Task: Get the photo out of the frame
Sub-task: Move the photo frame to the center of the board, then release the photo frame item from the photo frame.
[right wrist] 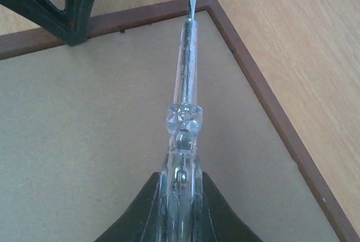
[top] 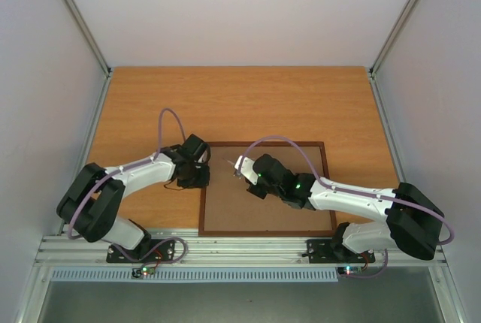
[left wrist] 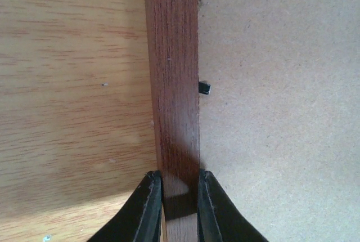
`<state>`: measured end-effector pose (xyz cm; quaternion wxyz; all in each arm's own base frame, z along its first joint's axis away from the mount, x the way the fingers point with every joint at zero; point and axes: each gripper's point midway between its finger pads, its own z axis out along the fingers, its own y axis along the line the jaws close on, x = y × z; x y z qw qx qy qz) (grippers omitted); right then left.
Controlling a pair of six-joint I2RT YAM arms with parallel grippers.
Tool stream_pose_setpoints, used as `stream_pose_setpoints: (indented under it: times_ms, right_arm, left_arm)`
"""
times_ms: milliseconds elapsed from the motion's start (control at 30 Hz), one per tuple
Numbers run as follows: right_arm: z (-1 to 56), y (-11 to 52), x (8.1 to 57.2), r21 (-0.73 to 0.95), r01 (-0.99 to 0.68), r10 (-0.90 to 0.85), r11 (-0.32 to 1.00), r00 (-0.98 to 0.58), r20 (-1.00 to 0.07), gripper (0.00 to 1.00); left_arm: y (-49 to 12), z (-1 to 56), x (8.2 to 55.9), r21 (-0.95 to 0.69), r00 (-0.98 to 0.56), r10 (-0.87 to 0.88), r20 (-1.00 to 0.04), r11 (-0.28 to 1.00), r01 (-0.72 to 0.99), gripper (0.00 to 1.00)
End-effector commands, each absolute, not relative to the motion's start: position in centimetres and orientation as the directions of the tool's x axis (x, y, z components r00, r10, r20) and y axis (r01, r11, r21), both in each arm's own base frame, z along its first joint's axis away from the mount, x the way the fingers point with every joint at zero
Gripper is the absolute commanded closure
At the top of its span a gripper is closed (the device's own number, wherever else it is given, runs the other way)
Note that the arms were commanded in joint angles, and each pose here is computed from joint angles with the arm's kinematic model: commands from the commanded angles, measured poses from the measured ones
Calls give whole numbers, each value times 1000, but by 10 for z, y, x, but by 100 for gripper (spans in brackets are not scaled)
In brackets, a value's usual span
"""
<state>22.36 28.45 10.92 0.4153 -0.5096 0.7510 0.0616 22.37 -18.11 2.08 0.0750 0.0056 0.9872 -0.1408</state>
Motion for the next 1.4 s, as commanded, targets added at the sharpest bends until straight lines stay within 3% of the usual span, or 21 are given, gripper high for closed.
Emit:
stream_pose_setpoints:
  times_ms: [0,133,400,700,1100,1367]
  right_arm:
    - [119,296,219,-327,-840,-714,434,-99,-693,99]
    - [119,297,216,-320,-851,-722,417,-96,-685,99]
    - [108,304,212,-315,-887,-764,338,-64,-642,99]
    - [106,309,215,-277,-922,-798,271,-54,-600,99]
    - [92,323,234,-208,-962,-815,178,-26,-578,99]
    - [67,325,240,-183,-972,-851,147,-31,-524,99]
  left_arm:
    - [-191,22,207,-344,-992,24,-122,937,65,92]
    - [-187,28,207,-344,-988,-4,-156,938,50,85]
    - [-176,53,221,-366,-961,-81,-265,930,23,61]
    - [-148,66,237,-501,-926,-255,-279,861,-86,53]
    - [-159,61,263,-655,-923,-345,-169,739,-157,53]
    - [-162,43,269,-627,-942,-309,-130,762,-164,67]
